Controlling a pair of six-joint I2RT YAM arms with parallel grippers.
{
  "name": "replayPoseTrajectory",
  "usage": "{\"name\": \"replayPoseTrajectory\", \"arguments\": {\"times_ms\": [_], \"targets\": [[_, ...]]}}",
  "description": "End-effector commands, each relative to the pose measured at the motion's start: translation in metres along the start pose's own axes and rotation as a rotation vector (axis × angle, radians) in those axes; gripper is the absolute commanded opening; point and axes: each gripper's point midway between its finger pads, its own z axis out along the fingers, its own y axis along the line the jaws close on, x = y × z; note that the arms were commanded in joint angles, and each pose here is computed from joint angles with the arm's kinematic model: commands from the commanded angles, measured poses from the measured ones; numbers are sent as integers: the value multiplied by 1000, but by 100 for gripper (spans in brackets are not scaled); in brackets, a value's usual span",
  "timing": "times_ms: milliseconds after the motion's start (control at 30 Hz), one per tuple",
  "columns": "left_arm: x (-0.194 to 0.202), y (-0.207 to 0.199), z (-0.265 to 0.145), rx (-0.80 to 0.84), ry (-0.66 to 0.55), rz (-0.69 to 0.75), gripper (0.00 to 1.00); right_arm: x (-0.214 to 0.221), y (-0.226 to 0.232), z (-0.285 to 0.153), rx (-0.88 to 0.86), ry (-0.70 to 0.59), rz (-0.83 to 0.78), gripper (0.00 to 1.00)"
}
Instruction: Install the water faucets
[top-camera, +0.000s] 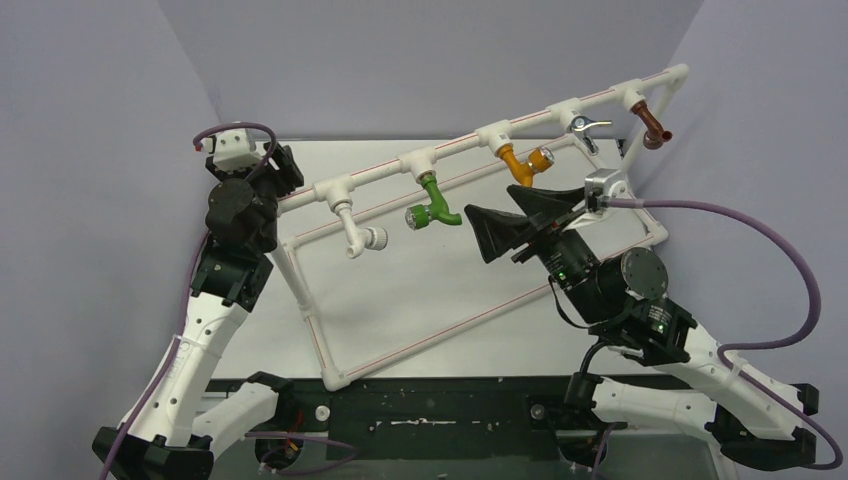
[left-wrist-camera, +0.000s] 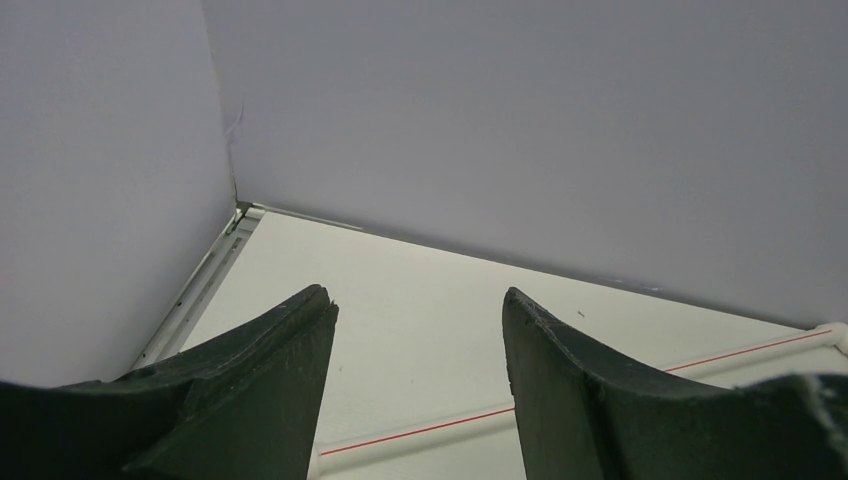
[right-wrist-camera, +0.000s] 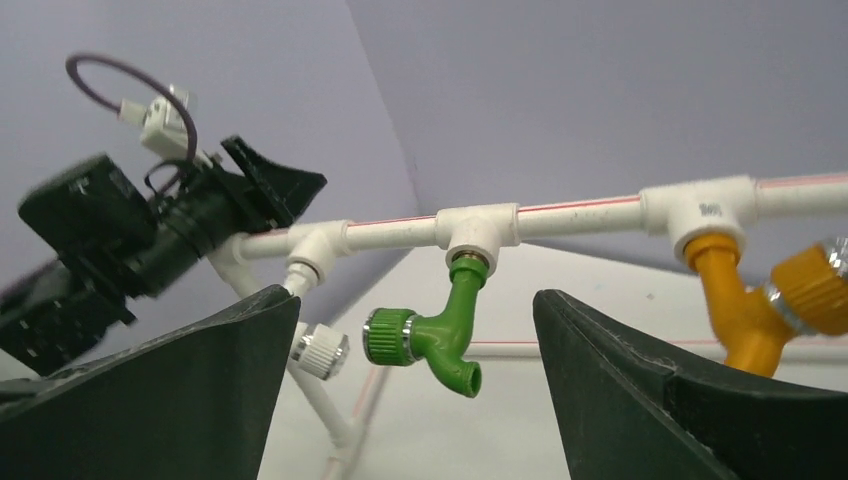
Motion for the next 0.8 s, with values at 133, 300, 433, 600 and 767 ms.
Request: {"name": "replayPoseTrajectory", "arguments": {"times_ms": [133,300,433,600,767], "targets": [[95,22,-13,-45,310,174,59,13,26,-1,-318,50,-655,90],[93,21,-14,-36,307,167,60,31,34,-6,-470,56,-928,87],[93,19,-15,-24,309,163,60,45,23,-2,-483,66,-1149,86],[94,17,-15,-17,313,160,60,69,-2,13,-415,149,-1436,85],[91,17,-15,-17,306,157,60,78,-14,26,-307,126,-1645,85]]}}
